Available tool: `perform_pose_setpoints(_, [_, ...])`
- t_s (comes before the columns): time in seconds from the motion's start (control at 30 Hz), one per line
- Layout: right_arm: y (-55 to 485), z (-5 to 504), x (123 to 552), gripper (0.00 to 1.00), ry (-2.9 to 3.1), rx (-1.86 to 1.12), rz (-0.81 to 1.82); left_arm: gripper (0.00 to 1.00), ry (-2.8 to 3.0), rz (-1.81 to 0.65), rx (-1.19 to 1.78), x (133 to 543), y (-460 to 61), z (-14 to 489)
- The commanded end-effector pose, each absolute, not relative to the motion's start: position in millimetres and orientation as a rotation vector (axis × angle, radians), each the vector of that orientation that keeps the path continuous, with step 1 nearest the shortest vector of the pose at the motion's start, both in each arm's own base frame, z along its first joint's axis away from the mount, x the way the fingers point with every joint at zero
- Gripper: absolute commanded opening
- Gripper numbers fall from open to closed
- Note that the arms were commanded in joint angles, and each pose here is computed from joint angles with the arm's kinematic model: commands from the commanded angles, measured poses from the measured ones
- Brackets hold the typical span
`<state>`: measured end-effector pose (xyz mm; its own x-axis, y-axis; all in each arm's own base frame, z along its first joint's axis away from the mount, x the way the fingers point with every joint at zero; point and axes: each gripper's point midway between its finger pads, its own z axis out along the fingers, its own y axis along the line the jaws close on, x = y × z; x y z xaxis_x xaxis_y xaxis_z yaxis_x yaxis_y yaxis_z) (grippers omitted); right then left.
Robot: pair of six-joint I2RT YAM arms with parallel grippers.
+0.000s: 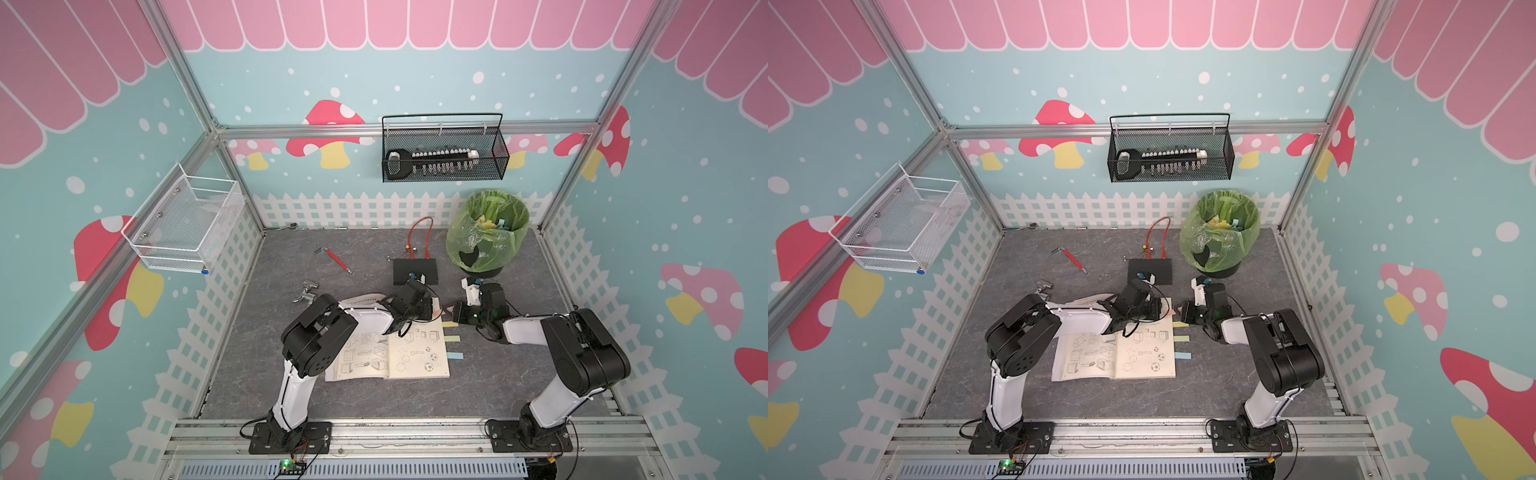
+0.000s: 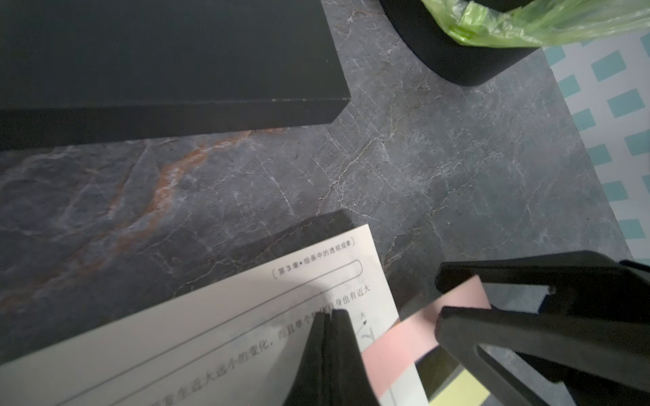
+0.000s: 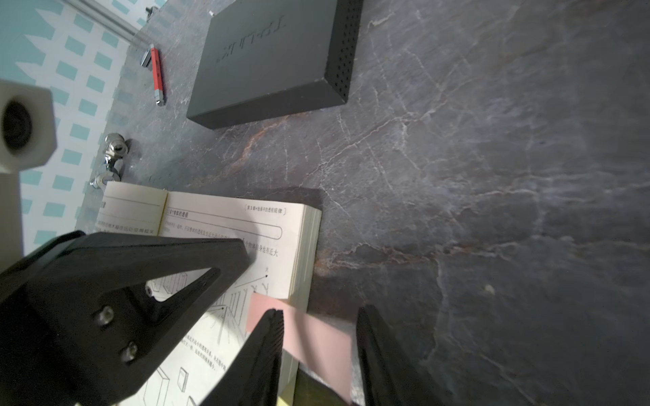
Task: Peel off the used sticky note
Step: Tear off the note from the book, then place the note in the trash bin.
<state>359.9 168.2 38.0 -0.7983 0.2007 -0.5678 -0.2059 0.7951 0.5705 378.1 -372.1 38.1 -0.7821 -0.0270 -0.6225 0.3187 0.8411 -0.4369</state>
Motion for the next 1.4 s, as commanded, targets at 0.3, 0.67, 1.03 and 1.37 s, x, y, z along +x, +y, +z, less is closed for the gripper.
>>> perform_pose_setpoints(0.3, [176, 66, 362, 0.00, 2.270, -0.026, 0.921, 0.00, 2.399, -0.675, 0.217, 385, -373, 23])
perform_pose_setpoints(0.67, [165, 90, 334, 0.00, 2.237, -0.063, 0.873, 0.00, 2.413, -0.659, 0.222, 386, -372, 17])
perform_pose_setpoints(1.03, [99, 252, 371, 0.00, 1.987, -0.042, 0.439, 0.00, 2.255, -0.631, 0.256, 381, -360, 88])
perform_pose_setpoints(1.37, [24, 351, 472, 0.00, 1.860, 0.052, 0.206, 0.00, 2.082, -0.683, 0.283, 359, -344, 174])
